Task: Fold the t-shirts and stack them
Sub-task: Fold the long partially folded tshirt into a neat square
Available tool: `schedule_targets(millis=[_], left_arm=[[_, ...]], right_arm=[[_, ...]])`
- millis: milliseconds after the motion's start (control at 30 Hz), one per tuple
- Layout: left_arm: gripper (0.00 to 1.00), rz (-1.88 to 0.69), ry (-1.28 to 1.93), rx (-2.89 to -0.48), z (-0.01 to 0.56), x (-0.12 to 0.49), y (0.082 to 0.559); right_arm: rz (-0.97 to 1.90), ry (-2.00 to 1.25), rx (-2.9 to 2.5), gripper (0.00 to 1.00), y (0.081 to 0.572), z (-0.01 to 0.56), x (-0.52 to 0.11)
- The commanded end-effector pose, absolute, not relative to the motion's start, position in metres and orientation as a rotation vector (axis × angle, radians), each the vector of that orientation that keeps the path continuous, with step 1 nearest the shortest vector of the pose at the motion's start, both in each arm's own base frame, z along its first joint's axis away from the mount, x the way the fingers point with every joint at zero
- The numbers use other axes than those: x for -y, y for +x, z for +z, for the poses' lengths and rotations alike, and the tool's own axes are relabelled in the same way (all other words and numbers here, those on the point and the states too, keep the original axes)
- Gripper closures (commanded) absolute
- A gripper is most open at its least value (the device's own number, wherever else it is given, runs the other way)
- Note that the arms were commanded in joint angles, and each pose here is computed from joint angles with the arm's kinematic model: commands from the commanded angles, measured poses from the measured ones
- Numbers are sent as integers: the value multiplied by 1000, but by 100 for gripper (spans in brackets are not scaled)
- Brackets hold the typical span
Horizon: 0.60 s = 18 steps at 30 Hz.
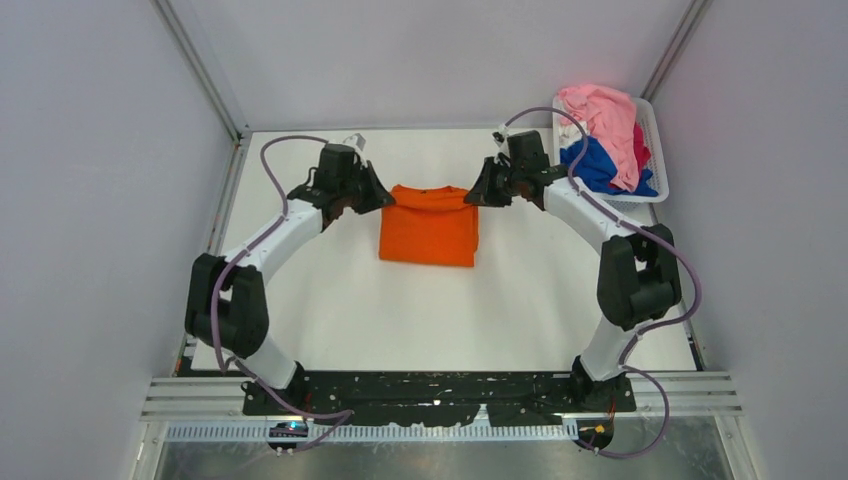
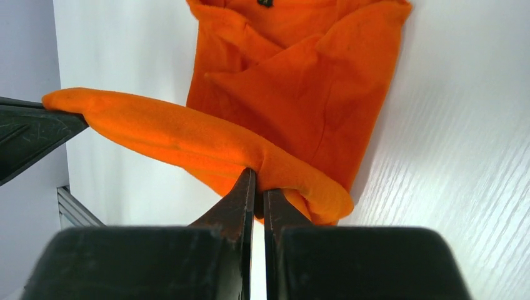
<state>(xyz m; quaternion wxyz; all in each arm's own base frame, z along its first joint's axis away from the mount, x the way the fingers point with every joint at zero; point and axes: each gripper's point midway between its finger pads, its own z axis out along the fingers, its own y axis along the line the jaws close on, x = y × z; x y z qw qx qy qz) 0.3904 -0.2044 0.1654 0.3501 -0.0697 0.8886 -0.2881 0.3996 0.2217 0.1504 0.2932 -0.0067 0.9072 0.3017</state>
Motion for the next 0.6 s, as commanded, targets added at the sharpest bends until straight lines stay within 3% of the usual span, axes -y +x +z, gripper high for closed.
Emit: schedule_targets(millis=[0, 167, 233, 267, 300, 367, 400, 433, 500, 567], left_arm=[[100, -738, -138, -2264, 180, 207, 430], [100, -696, -177, -2309, 159, 210, 467], [87, -685, -190, -2341, 148, 212, 478], [74, -678, -198, -2347, 145, 212, 485], [57, -666, -214, -2365, 136, 211, 493], [37, -684, -228, -2376, 136, 211, 503], [29, -704, -223, -2377, 140, 212, 506], [20, -717, -214, -2379, 144, 212, 506], [3, -703, -189, -2387, 148, 210, 499], [0, -704, -165, -2393, 144, 208, 486]], right_arm=[[882, -38, -2312, 95, 438, 174, -229], [826, 55, -2313, 94, 481, 150, -218], [826, 81, -2296, 88, 498, 142, -218], [833, 82, -2297, 74, 507, 131, -218], [834, 52, -2260, 67, 519, 139, -220], [809, 30, -2228, 39, 542, 140, -220], [798, 18, -2252, 6, 544, 131, -219], [792, 14, -2242, 2, 549, 140, -218], [784, -12, -2222, 4, 545, 152, -218], [766, -23, -2193, 5, 533, 166, -213]])
